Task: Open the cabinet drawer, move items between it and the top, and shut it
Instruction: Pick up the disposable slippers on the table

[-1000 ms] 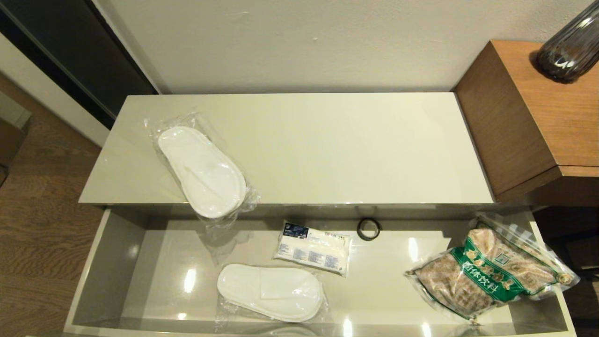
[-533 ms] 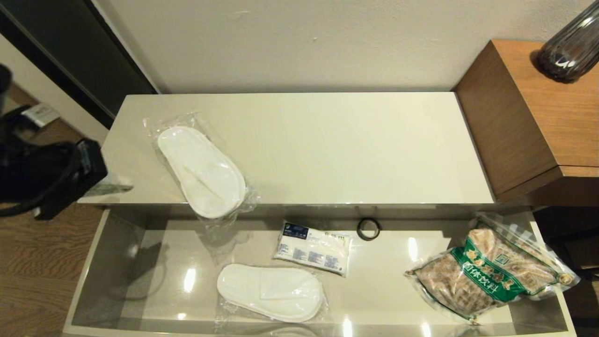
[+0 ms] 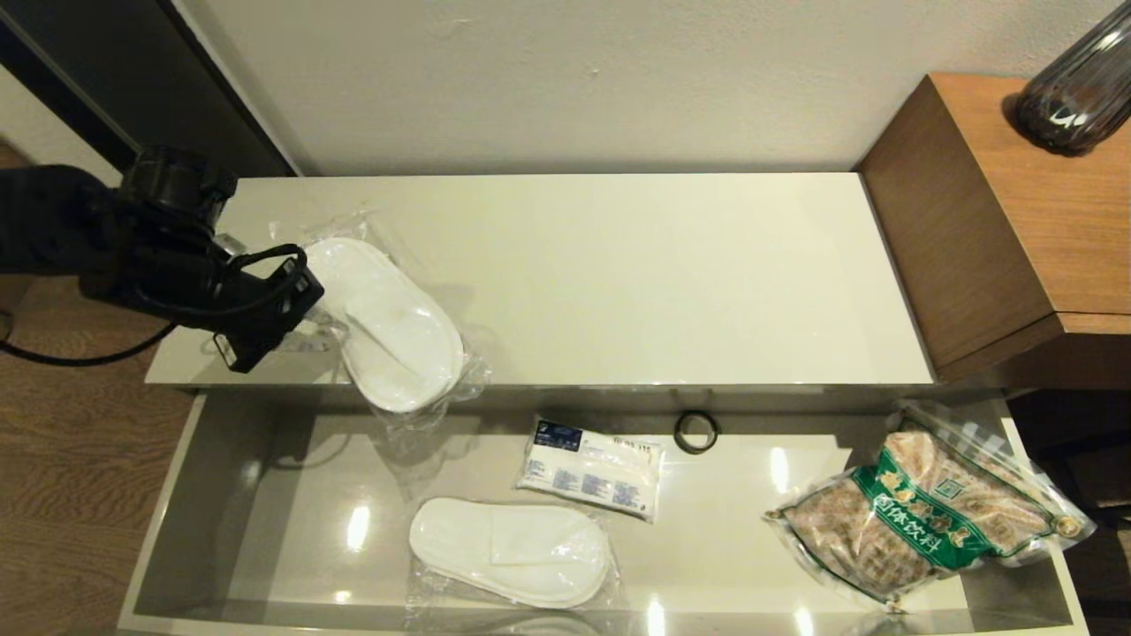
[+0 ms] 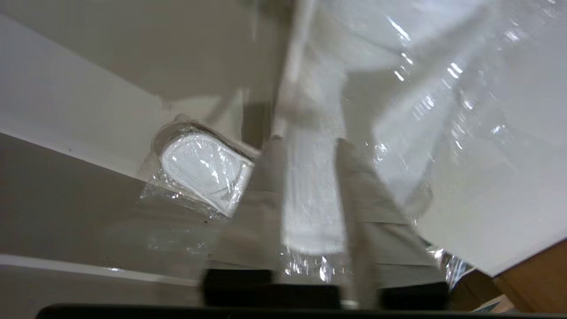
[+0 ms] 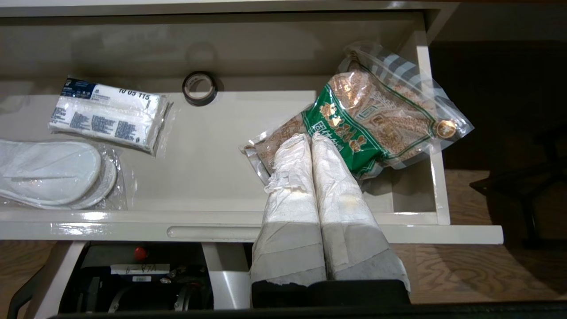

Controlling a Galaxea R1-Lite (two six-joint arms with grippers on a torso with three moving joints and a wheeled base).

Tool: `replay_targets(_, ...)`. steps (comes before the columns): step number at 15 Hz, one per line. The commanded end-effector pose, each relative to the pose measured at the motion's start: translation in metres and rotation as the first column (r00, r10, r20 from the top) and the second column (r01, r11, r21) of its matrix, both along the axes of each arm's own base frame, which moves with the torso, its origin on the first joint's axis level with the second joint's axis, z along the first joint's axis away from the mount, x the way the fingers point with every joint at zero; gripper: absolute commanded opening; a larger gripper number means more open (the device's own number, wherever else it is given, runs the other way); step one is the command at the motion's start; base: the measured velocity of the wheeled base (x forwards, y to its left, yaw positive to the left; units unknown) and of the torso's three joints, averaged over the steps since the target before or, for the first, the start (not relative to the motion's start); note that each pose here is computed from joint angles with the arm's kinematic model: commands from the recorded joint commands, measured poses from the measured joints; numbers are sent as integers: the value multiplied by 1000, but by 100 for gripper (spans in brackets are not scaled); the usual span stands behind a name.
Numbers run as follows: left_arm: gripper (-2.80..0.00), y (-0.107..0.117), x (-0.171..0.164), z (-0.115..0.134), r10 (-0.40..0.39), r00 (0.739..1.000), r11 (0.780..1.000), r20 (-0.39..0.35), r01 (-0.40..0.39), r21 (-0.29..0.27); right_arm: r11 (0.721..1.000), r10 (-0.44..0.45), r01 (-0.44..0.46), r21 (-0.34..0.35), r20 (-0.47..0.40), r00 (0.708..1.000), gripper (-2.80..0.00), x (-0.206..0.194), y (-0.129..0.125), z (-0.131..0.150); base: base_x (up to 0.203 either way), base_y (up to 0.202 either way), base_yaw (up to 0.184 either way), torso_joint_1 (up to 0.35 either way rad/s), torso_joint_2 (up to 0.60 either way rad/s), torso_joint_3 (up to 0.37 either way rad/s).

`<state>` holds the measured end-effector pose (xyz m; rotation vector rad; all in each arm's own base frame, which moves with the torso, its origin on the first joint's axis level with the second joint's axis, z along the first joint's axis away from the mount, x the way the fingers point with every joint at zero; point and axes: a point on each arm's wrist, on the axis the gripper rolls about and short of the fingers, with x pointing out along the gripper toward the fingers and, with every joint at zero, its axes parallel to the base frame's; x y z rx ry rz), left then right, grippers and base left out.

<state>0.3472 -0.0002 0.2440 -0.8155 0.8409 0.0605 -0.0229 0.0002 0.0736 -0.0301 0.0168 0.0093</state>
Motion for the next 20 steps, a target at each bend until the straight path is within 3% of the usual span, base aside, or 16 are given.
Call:
replay_targets(1, 0, 0, 10, -9, 13, 1000, 1000, -22, -13, -15, 1000, 0, 0, 0, -1, 1000, -280, 0, 0, 0, 0, 0, 0, 0, 0, 0)
replay_targets(3, 0, 0, 15, 3, 68, 994, 994, 80, -60, -93, 1000, 0, 0, 0, -1, 1000, -280, 0, 0, 0, 0, 0, 0, 0, 0, 0)
replay_targets(5, 0, -1, 19, 8, 79, 988, 991, 136, -63, -117, 1000, 0, 0, 0, -1, 1000, -280, 0, 0, 0, 0, 0, 0, 0, 0, 0)
replay_targets(9, 0, -1, 23, 1, 78, 990, 991, 117, -65, -116, 1000, 0, 0, 0, -1, 1000, -280, 0, 0, 0, 0, 0, 0, 0, 0, 0)
replay_targets(11, 0, -3, 21, -5, 12, 994, 984, 109, 7, -178, 1000, 0, 0, 0, -1, 1000, -280, 0, 0, 0, 0, 0, 0, 0, 0, 0)
replay_targets(14, 0, -4, 24, -8, -4, 979, 959, 206, 62, -277, 1000, 0, 0, 0, -1, 1000, -280, 0, 0, 0, 0, 0, 0, 0, 0, 0)
replay_targets(17, 0, -3, 24, -15, -4, 972, 942, 236, 83, -326, 1000, 0, 0, 0, -1, 1000, -280, 0, 0, 0, 0, 0, 0, 0, 0, 0)
replay_targets(20, 0, 4, 18, -22, -57, 966, 915, 253, 152, -374, 1000, 0, 0, -2, -1, 1000, -280, 0, 0, 0, 0, 0, 0, 0, 0, 0)
